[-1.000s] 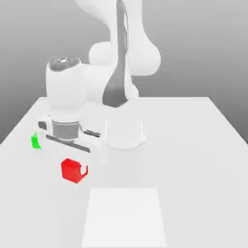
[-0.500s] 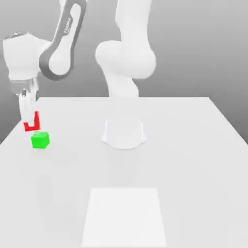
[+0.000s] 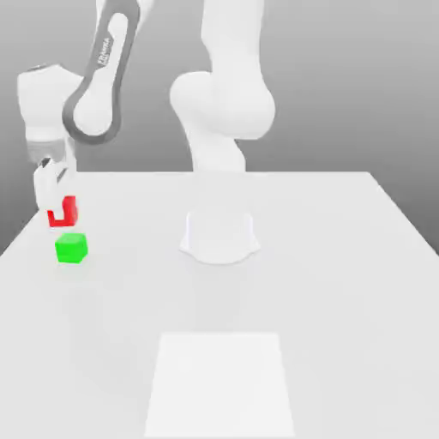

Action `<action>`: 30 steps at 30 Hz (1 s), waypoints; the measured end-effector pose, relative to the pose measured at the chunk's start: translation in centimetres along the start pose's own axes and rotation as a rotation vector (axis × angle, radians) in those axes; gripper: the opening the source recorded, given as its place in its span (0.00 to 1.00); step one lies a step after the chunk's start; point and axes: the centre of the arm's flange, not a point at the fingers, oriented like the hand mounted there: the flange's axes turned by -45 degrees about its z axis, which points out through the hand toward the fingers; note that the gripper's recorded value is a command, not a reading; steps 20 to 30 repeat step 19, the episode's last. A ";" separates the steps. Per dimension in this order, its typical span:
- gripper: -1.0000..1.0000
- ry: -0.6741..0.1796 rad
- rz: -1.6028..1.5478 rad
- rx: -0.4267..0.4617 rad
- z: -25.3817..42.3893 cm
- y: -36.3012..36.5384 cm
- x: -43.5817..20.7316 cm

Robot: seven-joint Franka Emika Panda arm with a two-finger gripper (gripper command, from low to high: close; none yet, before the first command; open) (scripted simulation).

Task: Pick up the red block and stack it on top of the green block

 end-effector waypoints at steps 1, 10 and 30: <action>0.00 -0.001 0.000 0.001 0.2 0.0 0.0; 0.00 -0.006 0.001 -0.004 2.1 0.1 -0.1; 0.00 -0.004 -0.001 -0.026 3.6 0.4 -0.2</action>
